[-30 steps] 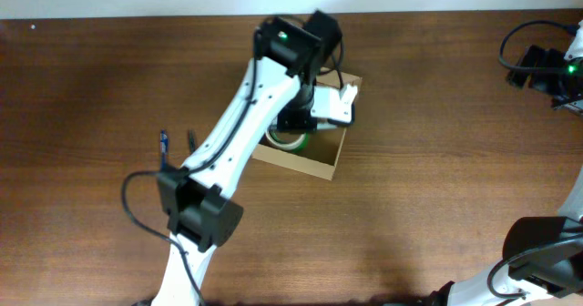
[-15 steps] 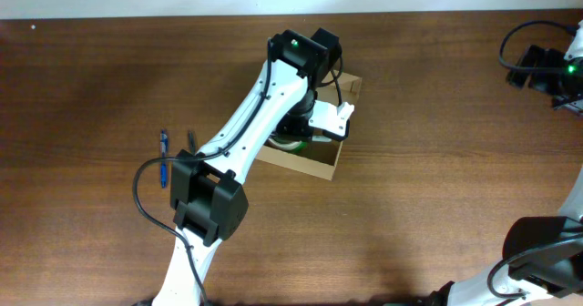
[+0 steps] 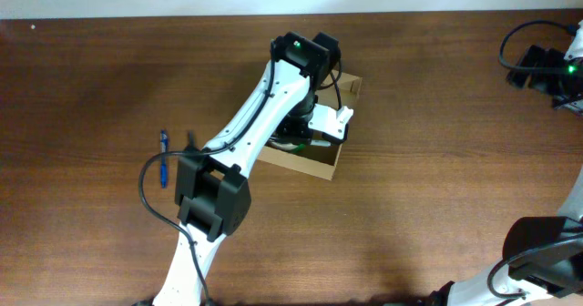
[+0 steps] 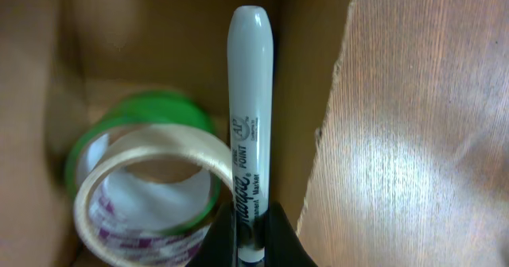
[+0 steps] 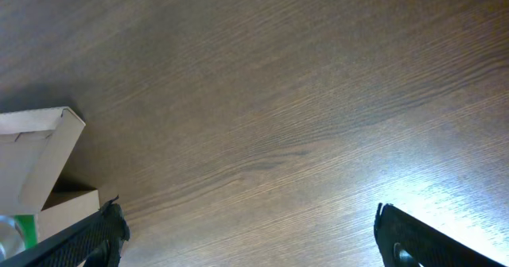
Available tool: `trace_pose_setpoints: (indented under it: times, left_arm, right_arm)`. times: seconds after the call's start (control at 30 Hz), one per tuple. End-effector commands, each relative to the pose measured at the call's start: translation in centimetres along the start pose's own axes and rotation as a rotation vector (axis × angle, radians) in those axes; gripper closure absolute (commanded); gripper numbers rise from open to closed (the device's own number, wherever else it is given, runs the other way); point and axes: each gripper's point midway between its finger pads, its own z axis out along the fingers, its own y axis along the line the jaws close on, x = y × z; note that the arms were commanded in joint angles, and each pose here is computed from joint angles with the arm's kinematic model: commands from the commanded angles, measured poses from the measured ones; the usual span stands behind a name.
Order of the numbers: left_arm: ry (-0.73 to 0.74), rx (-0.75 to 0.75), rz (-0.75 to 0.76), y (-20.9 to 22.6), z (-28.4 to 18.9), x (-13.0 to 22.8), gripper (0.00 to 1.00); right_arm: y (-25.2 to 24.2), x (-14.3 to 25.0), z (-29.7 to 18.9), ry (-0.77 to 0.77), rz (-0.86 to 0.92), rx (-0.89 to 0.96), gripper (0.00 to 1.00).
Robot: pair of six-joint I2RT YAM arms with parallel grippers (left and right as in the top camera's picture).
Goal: Pack container
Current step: 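Carry the white marker into the box and release it, then move the left gripper back to the blue pen and grasp it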
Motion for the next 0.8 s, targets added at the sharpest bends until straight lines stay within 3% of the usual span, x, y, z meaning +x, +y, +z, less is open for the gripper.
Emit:
trace_pose_setpoints:
  times: [0.0, 0.63, 0.77]
  left_arm:
    - [-0.015, 0.051, 0.017, -0.4, 1.2, 0.1, 0.98]
    - [0.036, 0.086, 0.002, -0.7, 3.2, 1.5, 0.98]
    - [0.069, 0.043, -0.055, 0.1, 3.1, 1.9, 0.88]
  right_arm:
    - [0.1, 0.1, 0.4, 0.011, 0.01, -0.008, 0.01]
    - [0.1, 0.1, 0.4, 0.011, 0.01, -0.008, 0.01]
    - [0.1, 0.1, 0.4, 0.011, 0.01, -0.008, 0.01]
